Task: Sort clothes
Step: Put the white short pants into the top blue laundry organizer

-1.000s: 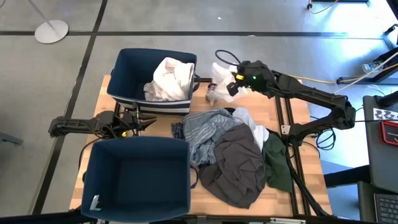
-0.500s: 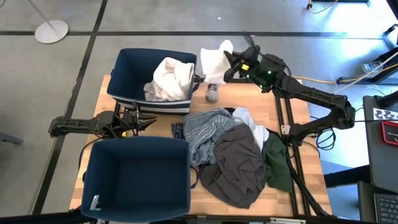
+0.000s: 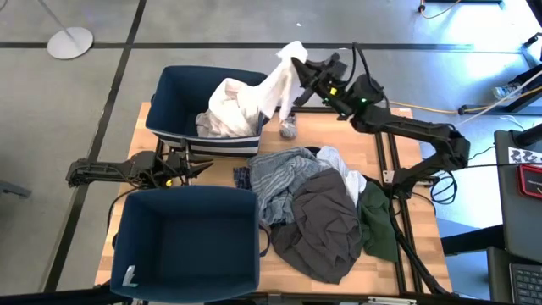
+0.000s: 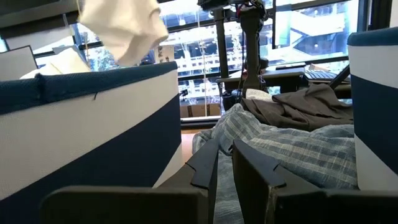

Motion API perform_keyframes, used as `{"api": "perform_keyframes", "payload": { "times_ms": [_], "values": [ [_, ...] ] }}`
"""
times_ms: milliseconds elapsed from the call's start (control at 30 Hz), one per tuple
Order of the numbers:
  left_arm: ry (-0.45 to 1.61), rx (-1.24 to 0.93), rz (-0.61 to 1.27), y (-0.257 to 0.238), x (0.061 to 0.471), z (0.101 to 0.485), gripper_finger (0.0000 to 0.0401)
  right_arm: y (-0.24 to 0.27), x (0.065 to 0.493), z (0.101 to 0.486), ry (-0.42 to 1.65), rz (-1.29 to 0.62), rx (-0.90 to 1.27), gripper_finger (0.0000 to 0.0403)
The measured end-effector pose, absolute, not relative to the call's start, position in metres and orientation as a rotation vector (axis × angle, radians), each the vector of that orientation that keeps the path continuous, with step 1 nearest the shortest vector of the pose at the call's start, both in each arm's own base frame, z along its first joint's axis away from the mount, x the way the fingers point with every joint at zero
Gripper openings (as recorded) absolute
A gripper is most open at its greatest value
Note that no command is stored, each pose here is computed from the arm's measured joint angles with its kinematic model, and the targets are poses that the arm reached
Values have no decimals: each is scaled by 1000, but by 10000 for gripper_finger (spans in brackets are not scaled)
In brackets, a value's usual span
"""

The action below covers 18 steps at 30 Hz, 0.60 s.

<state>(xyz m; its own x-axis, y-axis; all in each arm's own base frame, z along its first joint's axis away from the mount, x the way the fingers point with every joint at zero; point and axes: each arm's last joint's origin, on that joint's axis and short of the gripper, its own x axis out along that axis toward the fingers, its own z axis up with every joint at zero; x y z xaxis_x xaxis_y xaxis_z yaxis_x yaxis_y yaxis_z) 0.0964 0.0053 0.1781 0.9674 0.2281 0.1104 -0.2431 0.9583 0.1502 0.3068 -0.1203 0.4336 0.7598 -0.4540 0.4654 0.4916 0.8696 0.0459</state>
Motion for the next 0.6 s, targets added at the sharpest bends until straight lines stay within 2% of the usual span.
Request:
{"api": "perform_keyframes", "payload": {
  "times_ms": [400, 600],
  "values": [
    [-92, 170, 240, 5, 96, 178, 40, -139, 381, 419, -516, -256, -78, 24],
    [-92, 167, 239, 5, 96, 178, 40, -148, 412, 423, -498, -234, -94, 24]
  ]
}}
